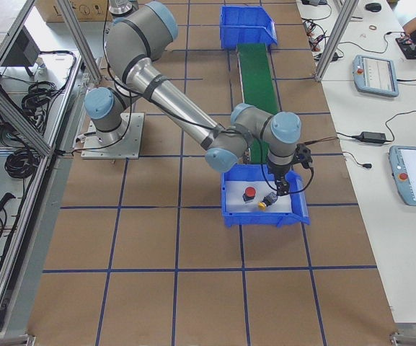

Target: Transport two buttons from left to right

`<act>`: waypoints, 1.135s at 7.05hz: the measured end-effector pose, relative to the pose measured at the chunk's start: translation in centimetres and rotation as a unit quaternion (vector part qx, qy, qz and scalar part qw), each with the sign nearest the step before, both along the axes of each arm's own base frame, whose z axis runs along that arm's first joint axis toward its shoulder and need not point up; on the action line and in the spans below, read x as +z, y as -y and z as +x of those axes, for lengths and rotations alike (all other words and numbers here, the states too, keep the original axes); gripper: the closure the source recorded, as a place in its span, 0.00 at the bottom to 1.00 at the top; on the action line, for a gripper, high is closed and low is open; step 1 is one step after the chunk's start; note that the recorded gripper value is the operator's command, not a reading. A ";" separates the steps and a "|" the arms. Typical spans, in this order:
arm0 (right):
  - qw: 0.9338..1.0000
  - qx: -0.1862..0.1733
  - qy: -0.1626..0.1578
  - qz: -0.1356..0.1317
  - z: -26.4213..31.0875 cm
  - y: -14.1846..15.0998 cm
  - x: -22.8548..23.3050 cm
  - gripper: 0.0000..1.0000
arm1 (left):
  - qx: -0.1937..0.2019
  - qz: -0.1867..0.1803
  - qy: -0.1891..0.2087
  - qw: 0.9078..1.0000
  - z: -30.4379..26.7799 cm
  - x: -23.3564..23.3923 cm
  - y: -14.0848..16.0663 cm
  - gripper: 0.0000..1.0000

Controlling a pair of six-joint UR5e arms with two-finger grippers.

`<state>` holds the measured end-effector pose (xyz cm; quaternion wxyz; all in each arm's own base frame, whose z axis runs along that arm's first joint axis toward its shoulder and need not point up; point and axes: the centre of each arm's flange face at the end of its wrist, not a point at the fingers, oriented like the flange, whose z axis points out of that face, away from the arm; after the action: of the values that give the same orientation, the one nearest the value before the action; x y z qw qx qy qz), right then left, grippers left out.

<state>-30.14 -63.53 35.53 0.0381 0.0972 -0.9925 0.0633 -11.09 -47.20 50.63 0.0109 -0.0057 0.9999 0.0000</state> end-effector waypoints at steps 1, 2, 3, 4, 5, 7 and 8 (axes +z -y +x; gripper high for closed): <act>1.000 0.000 -0.001 0.000 2.8 -2.1 5.0 0.00 | 0.000 0.000 0.000 1.000 0.0 0.0 0.0 0.00; 1.000 -0.002 -0.001 0.002 5.8 -4.4 8.8 0.00 | 0.000 0.000 0.000 1.000 0.0 0.0 0.0 0.00; 1.000 -0.008 0.002 0.006 9.0 -6.2 11.3 0.00 | 0.000 0.000 0.000 1.000 0.0 0.0 0.0 0.00; 1.000 -0.014 0.000 0.009 12.8 -7.4 13.5 0.00 | 0.000 0.000 0.000 1.000 0.1 0.0 0.0 0.00; 0.999 -0.029 -0.005 0.014 16.8 -8.4 15.4 0.00 | 0.000 0.000 0.000 1.000 0.1 0.0 0.0 0.00; 0.998 -0.054 -0.013 0.022 25.4 -9.5 17.4 0.00 | 0.001 0.000 0.001 1.000 0.2 0.0 0.0 0.00; 0.998 -0.052 -0.018 0.019 28.5 -9.8 18.0 0.00 | 0.000 0.000 0.001 1.000 0.2 0.1 0.0 0.00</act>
<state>-1.69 -53.71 53.49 0.0570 0.0473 -0.9964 0.0402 -10.88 -47.20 50.72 0.0123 -0.0062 0.9999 -0.0004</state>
